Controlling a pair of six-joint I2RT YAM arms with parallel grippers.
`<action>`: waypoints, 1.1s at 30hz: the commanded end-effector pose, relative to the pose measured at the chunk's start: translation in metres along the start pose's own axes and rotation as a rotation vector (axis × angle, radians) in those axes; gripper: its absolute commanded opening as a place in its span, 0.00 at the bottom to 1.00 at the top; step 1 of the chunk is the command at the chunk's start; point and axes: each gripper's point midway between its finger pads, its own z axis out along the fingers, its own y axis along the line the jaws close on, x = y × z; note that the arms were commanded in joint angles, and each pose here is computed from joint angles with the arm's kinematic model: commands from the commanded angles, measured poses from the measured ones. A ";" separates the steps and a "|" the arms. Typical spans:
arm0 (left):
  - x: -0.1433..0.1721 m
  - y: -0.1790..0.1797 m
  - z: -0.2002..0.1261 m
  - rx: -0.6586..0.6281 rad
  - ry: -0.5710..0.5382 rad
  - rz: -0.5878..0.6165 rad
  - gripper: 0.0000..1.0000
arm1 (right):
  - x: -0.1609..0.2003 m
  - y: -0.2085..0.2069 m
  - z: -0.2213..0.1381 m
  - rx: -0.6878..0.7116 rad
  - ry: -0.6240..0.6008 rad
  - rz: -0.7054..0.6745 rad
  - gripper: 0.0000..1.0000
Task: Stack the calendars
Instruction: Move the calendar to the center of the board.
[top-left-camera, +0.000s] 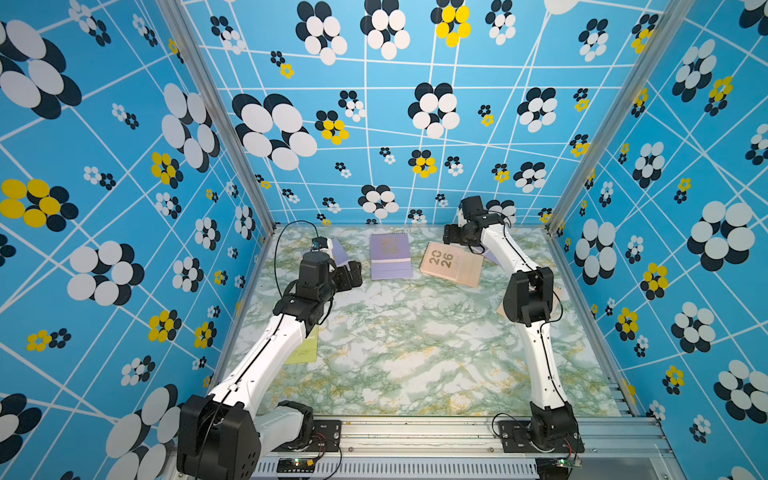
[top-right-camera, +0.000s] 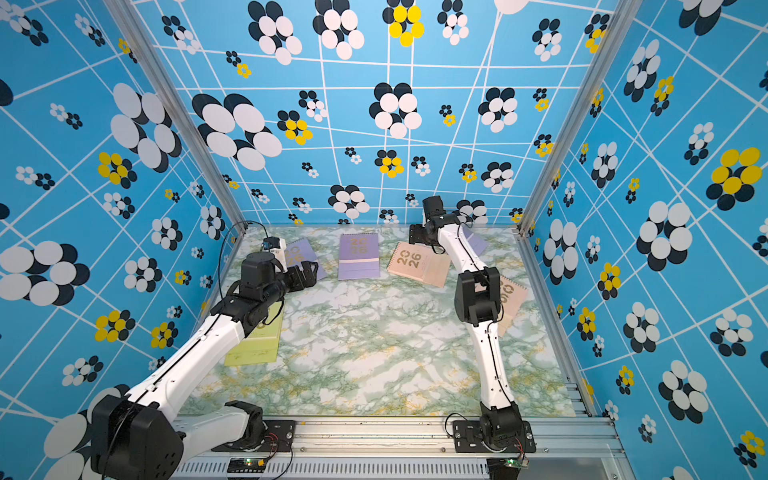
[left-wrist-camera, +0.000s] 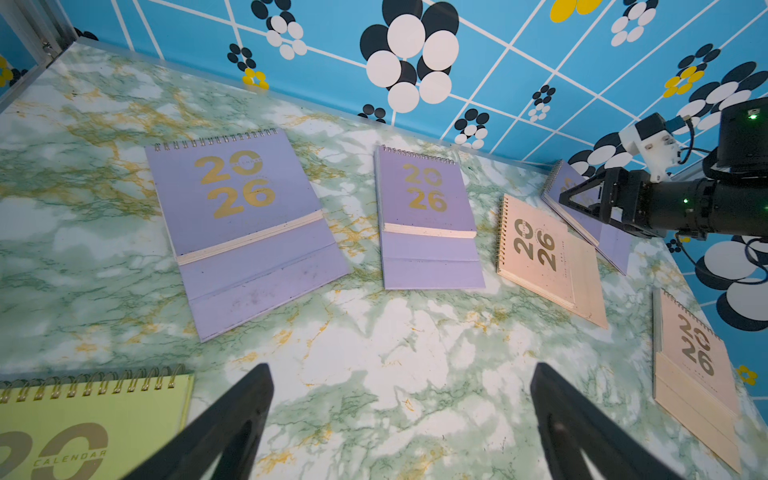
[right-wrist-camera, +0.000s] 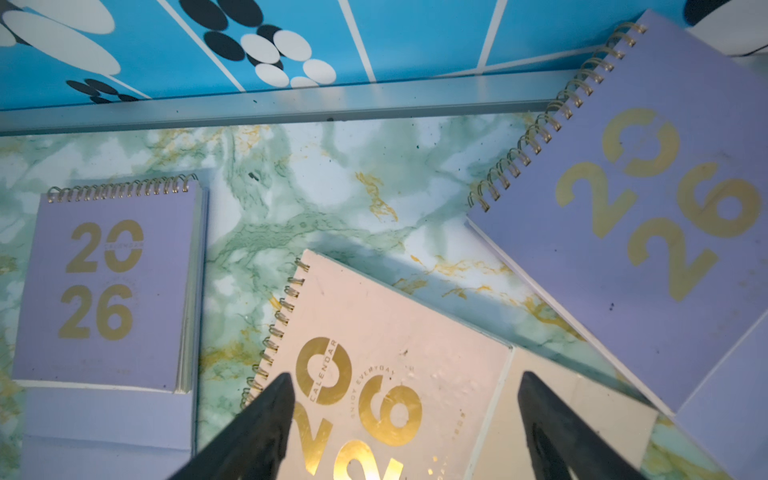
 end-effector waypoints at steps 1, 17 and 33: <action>-0.008 -0.007 -0.001 -0.001 -0.011 0.007 0.98 | 0.005 -0.009 0.019 0.034 0.007 0.022 0.86; -0.005 -0.028 0.004 0.038 0.001 0.025 0.98 | 0.004 -0.013 0.052 0.046 -0.019 0.047 0.86; -0.005 -0.047 0.010 0.082 0.014 0.045 0.98 | 0.035 -0.021 0.061 0.076 0.093 0.050 0.86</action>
